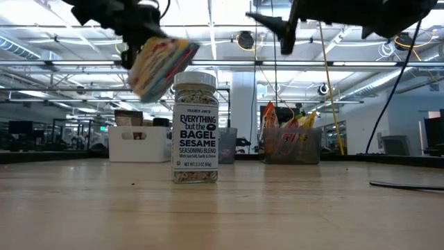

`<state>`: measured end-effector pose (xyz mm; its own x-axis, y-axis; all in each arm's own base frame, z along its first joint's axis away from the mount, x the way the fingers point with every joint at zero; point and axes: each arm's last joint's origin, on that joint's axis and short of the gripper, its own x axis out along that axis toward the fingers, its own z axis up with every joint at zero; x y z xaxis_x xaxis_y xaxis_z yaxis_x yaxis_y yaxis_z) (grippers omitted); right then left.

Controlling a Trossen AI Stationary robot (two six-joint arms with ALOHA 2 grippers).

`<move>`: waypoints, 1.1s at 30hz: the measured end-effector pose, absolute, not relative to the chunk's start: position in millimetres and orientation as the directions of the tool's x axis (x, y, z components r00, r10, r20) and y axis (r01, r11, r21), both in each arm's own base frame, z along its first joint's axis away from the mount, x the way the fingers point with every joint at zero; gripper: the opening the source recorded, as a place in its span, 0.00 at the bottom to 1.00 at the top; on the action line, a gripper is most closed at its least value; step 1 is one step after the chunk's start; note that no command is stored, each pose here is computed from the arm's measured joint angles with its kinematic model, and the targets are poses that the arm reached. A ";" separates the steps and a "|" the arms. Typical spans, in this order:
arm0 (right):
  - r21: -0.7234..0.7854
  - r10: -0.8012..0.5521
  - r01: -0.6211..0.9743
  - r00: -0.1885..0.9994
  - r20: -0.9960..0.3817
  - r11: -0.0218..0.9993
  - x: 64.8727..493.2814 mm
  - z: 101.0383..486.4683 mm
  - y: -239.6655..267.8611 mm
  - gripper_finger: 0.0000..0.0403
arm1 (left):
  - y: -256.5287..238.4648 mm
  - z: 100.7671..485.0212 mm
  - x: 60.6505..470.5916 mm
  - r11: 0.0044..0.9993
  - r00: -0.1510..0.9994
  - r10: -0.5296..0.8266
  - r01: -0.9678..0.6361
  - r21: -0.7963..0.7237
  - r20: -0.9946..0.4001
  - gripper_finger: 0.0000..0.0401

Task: Pick & Place Food Item
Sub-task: Put the blue noodle pack into the right black bin

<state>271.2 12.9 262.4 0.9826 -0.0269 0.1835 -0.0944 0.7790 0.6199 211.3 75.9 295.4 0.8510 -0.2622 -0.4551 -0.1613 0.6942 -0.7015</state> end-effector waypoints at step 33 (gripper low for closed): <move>0.328 -0.078 0.177 0.953 -0.294 0.928 314.9 349.1 -28.8 0.67 | 63.0 310.4 271.9 0.744 0.990 -0.050 -0.052 -0.666 -0.134 0.01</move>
